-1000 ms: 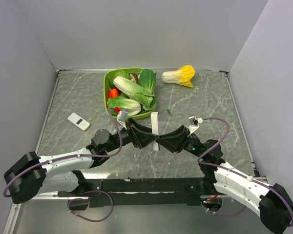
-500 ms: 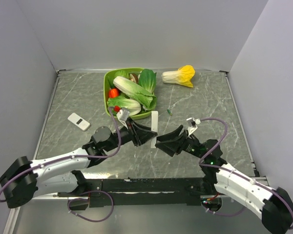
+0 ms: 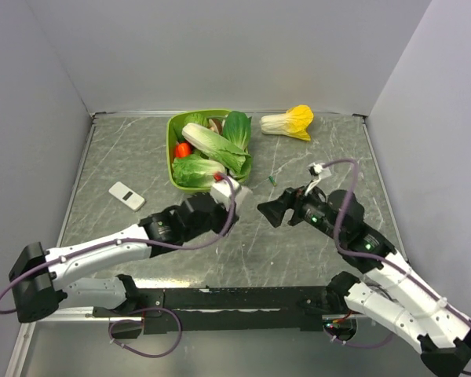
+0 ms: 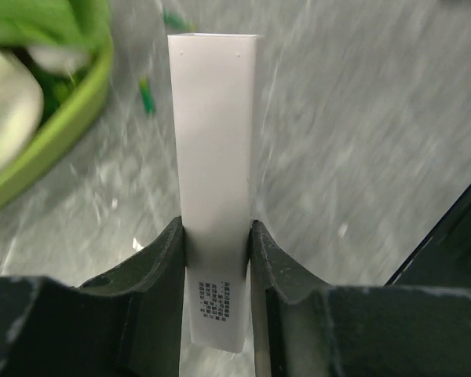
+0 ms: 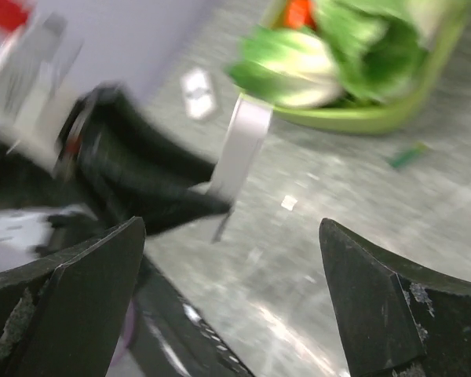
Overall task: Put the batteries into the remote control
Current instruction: Adjust the remote control at the center of the board.
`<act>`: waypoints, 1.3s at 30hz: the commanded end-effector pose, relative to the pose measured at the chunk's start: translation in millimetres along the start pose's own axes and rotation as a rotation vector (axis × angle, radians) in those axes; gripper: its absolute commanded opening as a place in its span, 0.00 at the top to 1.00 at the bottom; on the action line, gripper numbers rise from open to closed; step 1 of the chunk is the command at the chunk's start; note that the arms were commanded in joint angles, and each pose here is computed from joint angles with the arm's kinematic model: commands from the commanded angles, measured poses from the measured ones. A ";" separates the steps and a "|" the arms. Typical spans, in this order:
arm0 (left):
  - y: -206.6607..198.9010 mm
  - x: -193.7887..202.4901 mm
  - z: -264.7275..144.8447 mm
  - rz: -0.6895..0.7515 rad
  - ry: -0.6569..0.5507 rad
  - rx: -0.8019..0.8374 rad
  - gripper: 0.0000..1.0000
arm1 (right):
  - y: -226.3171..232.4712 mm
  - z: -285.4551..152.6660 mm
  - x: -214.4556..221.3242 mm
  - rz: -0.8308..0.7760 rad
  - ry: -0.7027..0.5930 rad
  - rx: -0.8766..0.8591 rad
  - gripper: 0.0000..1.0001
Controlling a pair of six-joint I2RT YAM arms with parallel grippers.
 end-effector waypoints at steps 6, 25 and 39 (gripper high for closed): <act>-14.0 47.4 5.5 0.261 0.178 -0.020 0.99 | -33.9 12.5 34.8 0.007 0.225 0.187 0.01; -30.9 66.5 19.5 0.333 0.229 0.005 0.99 | -38.8 65.9 118.6 0.244 0.430 0.017 0.13; -26.1 58.3 6.4 0.299 0.164 -0.008 0.99 | -62.9 63.8 130.6 0.292 0.424 0.073 0.62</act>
Point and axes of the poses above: each gripper's point midway between its finger pads, its own z axis out along the fingers, its own y axis along the line the jaws close on, x = y × z, the point moved 3 cm from there along -z, back along the fingers, and after that the axes turned 2 degrees about -z, right-handed, at the moved point
